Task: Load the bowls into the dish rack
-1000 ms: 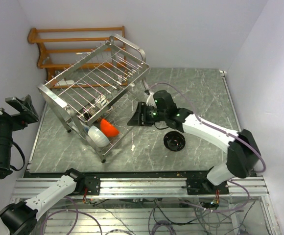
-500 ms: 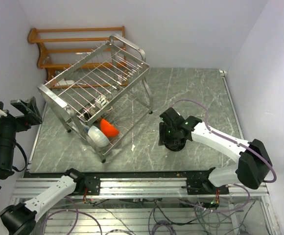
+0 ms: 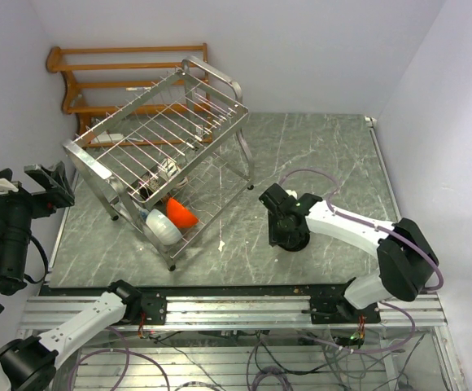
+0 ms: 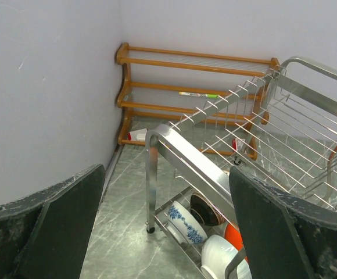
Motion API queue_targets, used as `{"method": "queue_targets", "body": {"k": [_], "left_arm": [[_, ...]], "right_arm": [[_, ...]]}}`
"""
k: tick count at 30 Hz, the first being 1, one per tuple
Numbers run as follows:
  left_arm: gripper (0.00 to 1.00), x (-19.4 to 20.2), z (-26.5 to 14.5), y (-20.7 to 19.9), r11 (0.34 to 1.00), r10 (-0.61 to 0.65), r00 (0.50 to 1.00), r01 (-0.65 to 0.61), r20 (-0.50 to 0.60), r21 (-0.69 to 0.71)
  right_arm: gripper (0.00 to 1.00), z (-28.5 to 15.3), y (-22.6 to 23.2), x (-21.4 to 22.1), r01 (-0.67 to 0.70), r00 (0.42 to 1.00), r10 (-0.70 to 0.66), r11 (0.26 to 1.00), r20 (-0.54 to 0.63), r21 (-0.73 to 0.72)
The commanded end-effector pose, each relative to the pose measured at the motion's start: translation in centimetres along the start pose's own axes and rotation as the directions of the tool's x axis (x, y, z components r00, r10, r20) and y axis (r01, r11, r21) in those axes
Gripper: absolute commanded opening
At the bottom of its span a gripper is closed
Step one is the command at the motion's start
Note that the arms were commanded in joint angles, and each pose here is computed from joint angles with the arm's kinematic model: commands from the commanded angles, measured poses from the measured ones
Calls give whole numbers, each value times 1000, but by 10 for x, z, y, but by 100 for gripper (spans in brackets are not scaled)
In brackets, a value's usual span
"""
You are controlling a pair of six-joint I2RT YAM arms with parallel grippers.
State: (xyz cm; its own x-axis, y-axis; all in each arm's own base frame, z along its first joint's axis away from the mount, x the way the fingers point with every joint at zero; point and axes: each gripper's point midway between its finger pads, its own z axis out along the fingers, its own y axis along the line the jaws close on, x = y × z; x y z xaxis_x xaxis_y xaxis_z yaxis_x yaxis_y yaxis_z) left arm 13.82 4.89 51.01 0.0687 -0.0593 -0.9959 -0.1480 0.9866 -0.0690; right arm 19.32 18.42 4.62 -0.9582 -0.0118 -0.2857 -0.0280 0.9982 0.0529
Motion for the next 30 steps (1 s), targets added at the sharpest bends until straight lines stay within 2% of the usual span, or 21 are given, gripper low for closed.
{"method": "queue_targets", "body": {"k": [1,5,6,7,14,18,24,28,30], "left_arm": [[99,-6,-2,4,999,-38,999,38,25,-18],[99,-4,0,2,999,-43,999,44,23,-14],[99,-3,0,1,999,-47,999,47,23,-10],[99,-3,1,0,999,-49,999,50,23,-7],[99,-5,1,-1,998,-56,998,56,27,0],[99,-7,-1,2,998,-60,998,60,33,-8],[99,-10,-3,3,998,-65,997,65,37,-7],[99,-13,-5,7,998,-66,997,67,44,-15],[99,-14,-5,9,997,-66,997,67,46,-22]], "right_arm": [[32,0,-15,-7,20,998,-25,997,57,73],[17,-1,-17,-4,36,998,-41,996,55,87],[11,0,-17,-2,41,998,-45,995,49,89],[0,0,-16,0,49,998,-53,995,45,85],[0,-27,8,-12,74,990,-74,997,119,7],[0,-64,53,-35,139,973,-104,977,208,-162],[0,-105,125,-51,273,950,-171,860,261,-431],[0,-111,160,-51,388,920,-284,752,268,-533],[0,-112,170,-56,424,905,-318,724,283,-544]]}}
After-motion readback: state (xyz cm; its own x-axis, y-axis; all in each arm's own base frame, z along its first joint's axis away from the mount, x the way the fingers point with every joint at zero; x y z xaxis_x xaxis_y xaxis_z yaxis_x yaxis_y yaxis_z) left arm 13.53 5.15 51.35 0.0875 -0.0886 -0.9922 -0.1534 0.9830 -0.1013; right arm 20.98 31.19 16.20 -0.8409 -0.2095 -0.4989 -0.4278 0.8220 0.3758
